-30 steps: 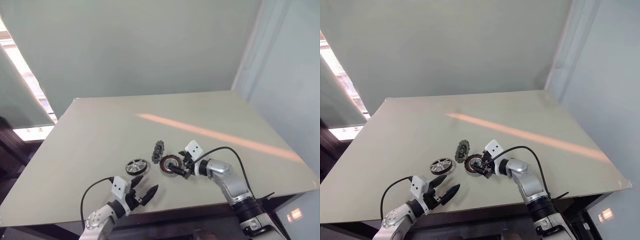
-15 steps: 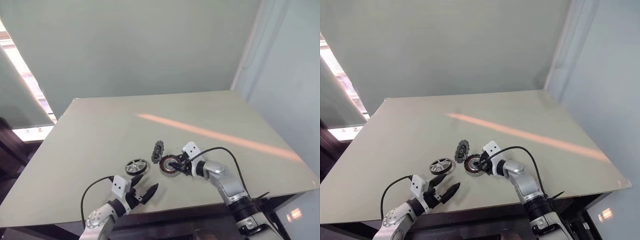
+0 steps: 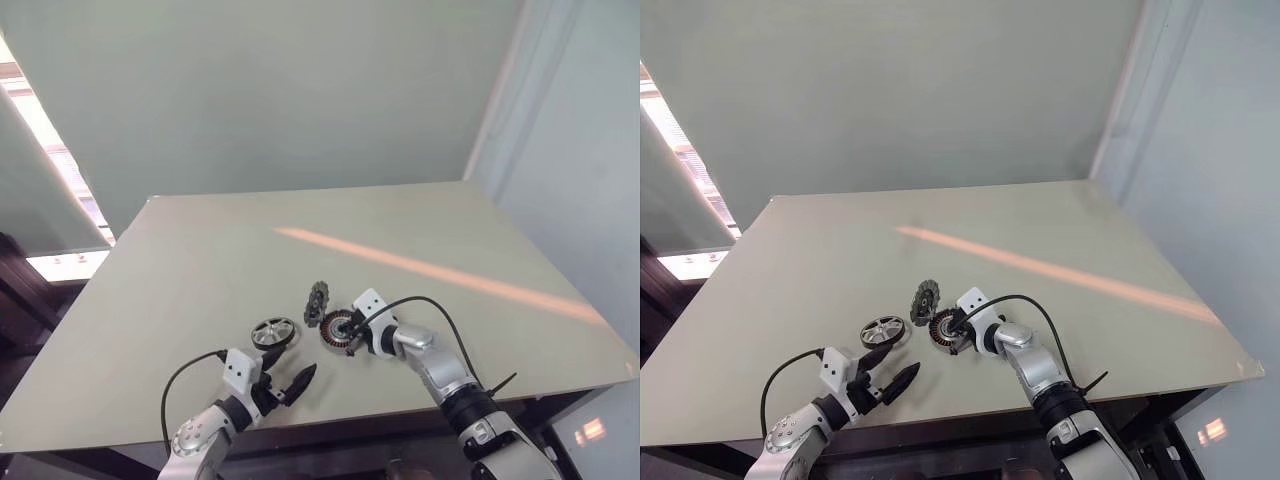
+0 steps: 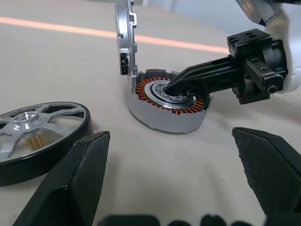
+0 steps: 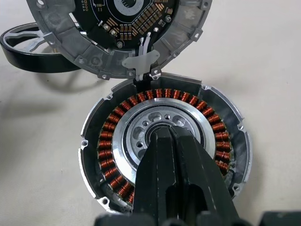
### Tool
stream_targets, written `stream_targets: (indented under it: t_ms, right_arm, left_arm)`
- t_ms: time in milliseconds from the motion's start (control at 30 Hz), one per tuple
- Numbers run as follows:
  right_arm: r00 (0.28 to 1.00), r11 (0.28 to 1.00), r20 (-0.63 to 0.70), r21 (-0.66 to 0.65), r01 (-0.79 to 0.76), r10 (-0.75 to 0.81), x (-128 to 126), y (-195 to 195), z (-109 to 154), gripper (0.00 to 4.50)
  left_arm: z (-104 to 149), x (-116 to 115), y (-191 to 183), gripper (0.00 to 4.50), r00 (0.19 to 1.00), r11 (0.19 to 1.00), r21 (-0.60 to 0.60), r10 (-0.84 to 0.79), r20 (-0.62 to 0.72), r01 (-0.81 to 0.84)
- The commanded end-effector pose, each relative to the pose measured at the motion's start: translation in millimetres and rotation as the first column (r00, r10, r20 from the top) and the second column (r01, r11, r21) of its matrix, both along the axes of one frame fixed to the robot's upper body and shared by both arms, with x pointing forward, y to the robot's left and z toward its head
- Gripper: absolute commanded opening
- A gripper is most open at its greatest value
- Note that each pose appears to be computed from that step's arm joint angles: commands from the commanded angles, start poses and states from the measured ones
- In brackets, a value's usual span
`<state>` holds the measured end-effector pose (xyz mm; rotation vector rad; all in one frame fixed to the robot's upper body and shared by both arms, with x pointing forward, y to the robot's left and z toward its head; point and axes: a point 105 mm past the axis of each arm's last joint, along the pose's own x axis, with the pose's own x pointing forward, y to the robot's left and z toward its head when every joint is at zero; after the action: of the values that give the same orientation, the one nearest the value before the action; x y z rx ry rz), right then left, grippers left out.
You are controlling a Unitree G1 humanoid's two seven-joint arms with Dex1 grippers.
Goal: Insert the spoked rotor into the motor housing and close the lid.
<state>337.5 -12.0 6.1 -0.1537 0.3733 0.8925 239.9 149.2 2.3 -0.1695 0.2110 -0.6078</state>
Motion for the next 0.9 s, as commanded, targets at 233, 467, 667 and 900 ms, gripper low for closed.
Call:
stream_targets:
  t_ms: [233,467,667,900]
  right_arm:
    - [0.988,0.993,0.152,0.12,-0.004,-0.015,10.7,-6.0,50.3,0.01]
    - [0.979,0.992,0.202,0.109,-0.064,0.04,-2.9,-5.4,61.4,0.01]
    - [0.974,0.989,0.198,0.079,-0.124,0.107,-21.2,-5.5,57.1,0.01]
    - [0.979,0.992,0.184,0.07,-0.105,0.091,-28.1,-12.2,53.1,0.01]
  left_arm:
    - [10.0,0.5,23.4,4.5,0.945,0.91,-0.28,0.254,-0.207,-0.306]
    - [0.2,6.1,32.0,4.5,0.872,0.79,-0.41,0.304,-0.384,-0.456]
    - [-2.7,26.3,39.4,4.5,0.794,0.624,-0.51,0.34,-0.504,-0.591]
    - [-0.6,39.8,35.7,4.5,0.759,0.525,-0.557,0.338,-0.557,-0.643]
